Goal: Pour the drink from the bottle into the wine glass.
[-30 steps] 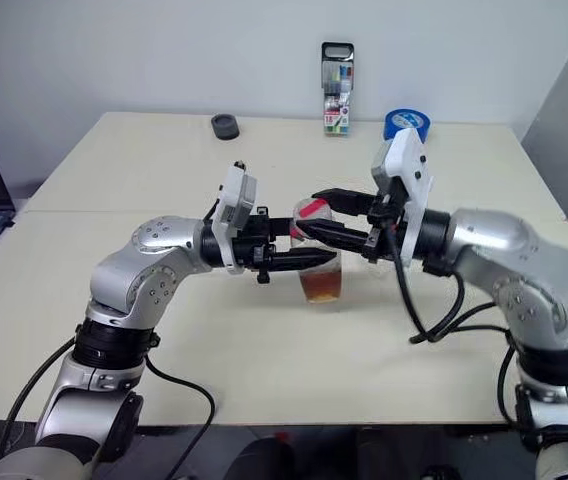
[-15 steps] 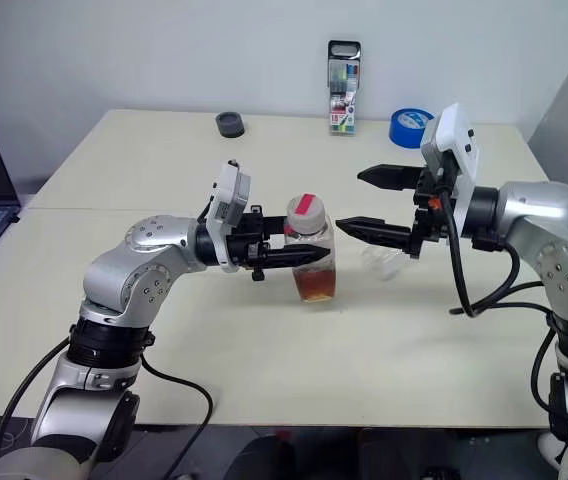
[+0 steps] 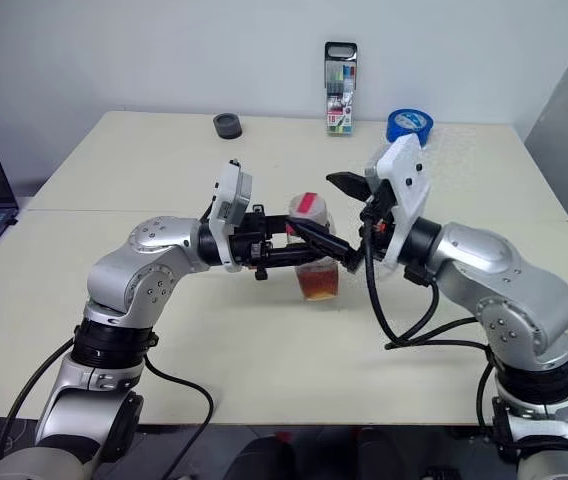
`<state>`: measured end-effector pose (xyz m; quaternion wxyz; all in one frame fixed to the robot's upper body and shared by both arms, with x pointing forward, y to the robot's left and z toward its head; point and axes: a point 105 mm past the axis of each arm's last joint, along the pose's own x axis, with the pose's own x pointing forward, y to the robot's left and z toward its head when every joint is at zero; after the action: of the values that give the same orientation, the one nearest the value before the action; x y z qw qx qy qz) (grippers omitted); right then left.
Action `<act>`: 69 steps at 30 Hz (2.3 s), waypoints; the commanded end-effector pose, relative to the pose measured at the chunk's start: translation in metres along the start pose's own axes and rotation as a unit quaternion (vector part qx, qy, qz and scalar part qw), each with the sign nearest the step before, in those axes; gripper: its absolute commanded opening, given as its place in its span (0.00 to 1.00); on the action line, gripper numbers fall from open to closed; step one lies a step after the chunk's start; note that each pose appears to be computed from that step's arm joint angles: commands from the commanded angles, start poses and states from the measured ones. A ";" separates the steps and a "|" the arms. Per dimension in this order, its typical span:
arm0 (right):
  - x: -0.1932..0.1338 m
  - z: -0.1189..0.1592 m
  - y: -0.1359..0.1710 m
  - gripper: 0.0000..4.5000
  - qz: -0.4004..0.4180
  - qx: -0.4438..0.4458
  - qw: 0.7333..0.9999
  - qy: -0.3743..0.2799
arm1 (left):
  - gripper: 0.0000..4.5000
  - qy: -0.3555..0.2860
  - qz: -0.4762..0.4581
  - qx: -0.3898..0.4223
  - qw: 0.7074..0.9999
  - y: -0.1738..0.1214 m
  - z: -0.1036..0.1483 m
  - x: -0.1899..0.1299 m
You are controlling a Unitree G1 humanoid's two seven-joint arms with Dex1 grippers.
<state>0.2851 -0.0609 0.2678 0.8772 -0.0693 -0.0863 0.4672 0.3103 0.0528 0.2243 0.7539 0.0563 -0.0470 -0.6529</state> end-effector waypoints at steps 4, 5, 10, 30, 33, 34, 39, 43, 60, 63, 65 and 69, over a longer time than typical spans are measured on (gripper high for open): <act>-0.006 0.011 -0.005 1.00 -0.016 -0.022 0.999 -0.024 | 0.47 -0.022 -0.005 0.040 0.999 -0.001 0.019 0.002; -0.007 0.013 -0.007 1.00 -0.021 -0.021 0.999 -0.026 | 0.47 -0.022 -0.006 0.040 0.999 -0.002 0.019 0.002; -0.018 0.015 -0.013 1.00 -0.030 -0.017 0.999 -0.022 | 0.47 -0.022 -0.004 0.039 0.999 -0.002 0.016 0.001; -0.026 0.013 0.007 1.00 0.014 -0.005 1.000 -0.006 | 0.47 -0.023 0.004 0.042 0.999 0.003 0.016 0.002; -0.016 0.015 0.006 1.00 0.004 -0.007 1.000 -0.015 | 0.47 -0.022 0.004 0.042 0.999 0.004 0.016 0.002; -0.013 0.016 0.005 1.00 0.001 -0.009 1.000 -0.019 | 0.47 -0.021 0.003 0.042 0.999 0.004 0.016 0.002; -0.005 0.016 0.002 1.00 -0.003 -0.017 1.000 -0.021 | 0.47 -0.022 0.002 0.042 0.999 0.004 0.017 0.003; -0.004 0.016 0.000 1.00 -0.006 -0.015 1.000 -0.025 | 0.47 -0.022 0.001 0.043 0.999 0.003 0.017 0.003; -0.025 0.012 -0.015 1.00 -0.037 -0.021 0.999 0.000 | 0.47 -0.023 -0.003 0.039 0.999 0.003 0.016 0.005; -0.027 0.014 -0.013 1.00 -0.035 -0.019 0.999 -0.001 | 0.47 -0.023 -0.004 0.039 0.999 0.003 0.016 0.005; -0.027 0.014 -0.009 1.00 -0.026 -0.017 1.000 -0.001 | 0.47 -0.022 -0.004 0.039 0.999 0.003 0.016 0.005; -0.024 0.015 0.004 1.00 0.008 -0.010 1.000 -0.005 | 0.47 -0.022 -0.004 0.040 0.999 0.004 0.016 0.005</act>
<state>0.2763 -0.0812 0.2707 0.8822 -0.0710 -0.0714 0.4599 0.3166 0.0515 0.2234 0.7582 0.0559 -0.0544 -0.6473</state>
